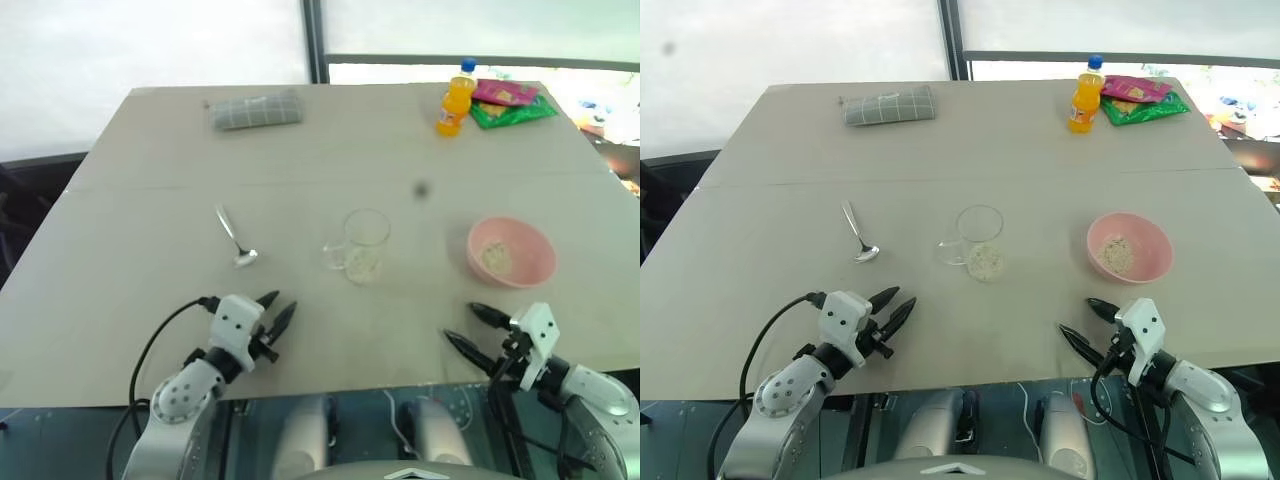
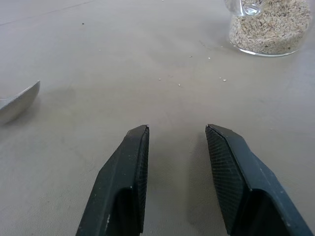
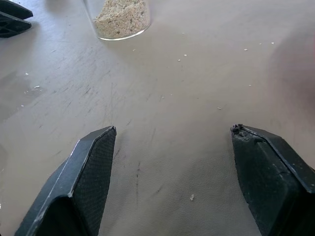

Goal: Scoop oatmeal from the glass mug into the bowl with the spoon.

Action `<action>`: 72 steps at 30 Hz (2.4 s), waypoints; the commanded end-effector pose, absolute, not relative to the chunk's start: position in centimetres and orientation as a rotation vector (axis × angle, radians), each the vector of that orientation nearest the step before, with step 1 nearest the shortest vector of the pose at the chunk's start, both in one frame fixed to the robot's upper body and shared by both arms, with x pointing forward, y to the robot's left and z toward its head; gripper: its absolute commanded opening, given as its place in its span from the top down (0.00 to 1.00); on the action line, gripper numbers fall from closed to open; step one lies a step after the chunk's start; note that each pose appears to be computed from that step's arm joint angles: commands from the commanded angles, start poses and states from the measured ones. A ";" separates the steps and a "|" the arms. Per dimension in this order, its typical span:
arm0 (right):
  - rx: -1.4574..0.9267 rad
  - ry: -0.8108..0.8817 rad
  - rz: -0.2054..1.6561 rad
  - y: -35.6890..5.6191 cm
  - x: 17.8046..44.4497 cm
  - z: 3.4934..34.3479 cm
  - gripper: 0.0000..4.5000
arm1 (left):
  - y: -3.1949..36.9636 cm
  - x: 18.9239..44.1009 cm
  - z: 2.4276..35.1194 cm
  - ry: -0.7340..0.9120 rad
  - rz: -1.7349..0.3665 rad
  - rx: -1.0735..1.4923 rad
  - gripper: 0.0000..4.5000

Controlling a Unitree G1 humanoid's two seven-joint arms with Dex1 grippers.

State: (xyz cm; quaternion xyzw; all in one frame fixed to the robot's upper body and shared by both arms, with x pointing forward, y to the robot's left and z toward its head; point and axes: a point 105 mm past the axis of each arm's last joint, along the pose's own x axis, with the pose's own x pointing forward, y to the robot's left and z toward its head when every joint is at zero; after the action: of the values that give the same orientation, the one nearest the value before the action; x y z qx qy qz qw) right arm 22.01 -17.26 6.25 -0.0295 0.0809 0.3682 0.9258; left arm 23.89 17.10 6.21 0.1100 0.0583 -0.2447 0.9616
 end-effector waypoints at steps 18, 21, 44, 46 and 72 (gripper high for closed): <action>-0.067 0.121 0.791 -16.3 22.0 7.0 0.17 | 16.9 22.9 5.1 0.143 -0.504 0.174 0.58; -0.061 0.118 0.809 -16.1 22.0 7.1 0.17 | 17.4 23.7 6.1 0.096 -0.451 0.170 0.58; -0.099 -0.029 1.016 -11.6 21.7 14.5 0.00 | 21.2 29.6 15.2 -0.071 -0.158 0.034 0.03; -0.105 -0.052 1.026 -11.1 21.8 15.3 0.00 | 22.0 30.8 15.9 -0.037 -0.113 0.019 0.03; -0.142 -0.084 0.936 -9.9 22.4 17.6 0.00 | 22.9 35.4 13.3 0.357 0.256 0.029 0.03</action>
State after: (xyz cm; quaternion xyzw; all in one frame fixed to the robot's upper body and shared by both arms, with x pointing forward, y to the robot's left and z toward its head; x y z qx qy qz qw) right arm 22.89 -10.37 16.49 -0.0653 -0.0194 0.4459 0.8925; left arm 35.37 22.81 12.79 0.0079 0.1838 0.1222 0.9753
